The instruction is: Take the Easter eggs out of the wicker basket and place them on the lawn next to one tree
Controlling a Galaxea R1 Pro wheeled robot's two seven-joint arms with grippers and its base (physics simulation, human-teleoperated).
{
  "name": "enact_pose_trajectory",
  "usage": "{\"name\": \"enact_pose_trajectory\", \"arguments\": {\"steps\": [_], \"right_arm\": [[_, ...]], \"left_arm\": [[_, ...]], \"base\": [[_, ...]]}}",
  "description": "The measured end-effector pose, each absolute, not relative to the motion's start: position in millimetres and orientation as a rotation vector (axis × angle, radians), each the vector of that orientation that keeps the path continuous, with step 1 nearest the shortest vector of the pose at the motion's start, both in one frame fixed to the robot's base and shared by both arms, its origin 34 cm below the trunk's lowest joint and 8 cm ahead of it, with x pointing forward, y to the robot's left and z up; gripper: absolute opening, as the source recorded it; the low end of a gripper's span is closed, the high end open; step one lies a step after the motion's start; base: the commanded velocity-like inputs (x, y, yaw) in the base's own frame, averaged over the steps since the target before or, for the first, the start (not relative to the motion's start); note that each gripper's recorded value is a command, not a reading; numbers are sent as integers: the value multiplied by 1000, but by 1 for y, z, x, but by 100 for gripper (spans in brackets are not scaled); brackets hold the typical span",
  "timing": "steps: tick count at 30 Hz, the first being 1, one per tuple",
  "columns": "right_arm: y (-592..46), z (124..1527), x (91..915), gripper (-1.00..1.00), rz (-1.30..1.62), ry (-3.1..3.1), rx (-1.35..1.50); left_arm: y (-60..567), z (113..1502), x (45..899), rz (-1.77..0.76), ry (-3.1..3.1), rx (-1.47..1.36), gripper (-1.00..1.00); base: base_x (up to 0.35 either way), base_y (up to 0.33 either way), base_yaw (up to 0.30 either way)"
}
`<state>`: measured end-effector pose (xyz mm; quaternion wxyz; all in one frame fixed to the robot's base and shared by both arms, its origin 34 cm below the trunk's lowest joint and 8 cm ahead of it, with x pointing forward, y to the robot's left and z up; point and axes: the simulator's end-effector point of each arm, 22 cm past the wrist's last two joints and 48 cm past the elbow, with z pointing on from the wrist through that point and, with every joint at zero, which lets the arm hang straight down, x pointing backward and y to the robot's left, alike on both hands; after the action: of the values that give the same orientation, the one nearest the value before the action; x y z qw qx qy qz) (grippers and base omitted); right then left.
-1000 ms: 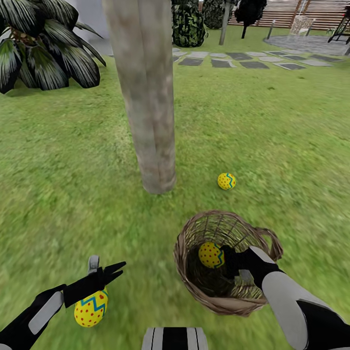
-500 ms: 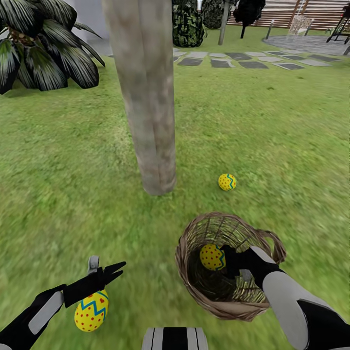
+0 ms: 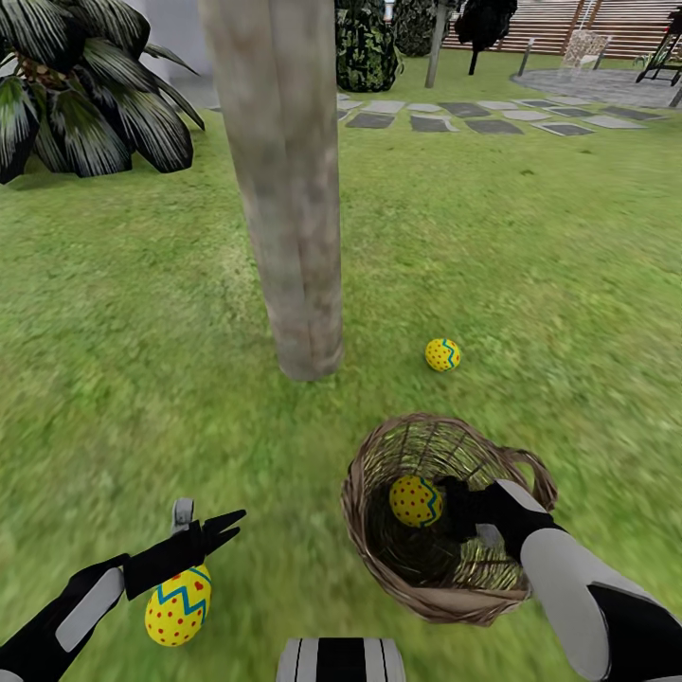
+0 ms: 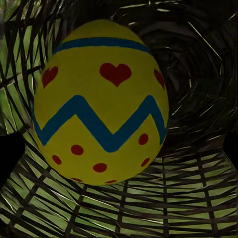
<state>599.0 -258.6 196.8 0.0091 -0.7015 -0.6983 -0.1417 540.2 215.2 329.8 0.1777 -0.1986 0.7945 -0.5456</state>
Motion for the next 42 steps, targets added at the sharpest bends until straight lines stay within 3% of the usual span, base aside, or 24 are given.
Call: {"name": "enact_pose_trajectory", "arguments": {"steps": [42], "right_arm": [[-267, 189, 603, 100, -447, -2155, -2248]], "left_arm": [[213, 321, 538, -1549, 2242, -565, 100]], "base": [[0, 0, 0]]}}
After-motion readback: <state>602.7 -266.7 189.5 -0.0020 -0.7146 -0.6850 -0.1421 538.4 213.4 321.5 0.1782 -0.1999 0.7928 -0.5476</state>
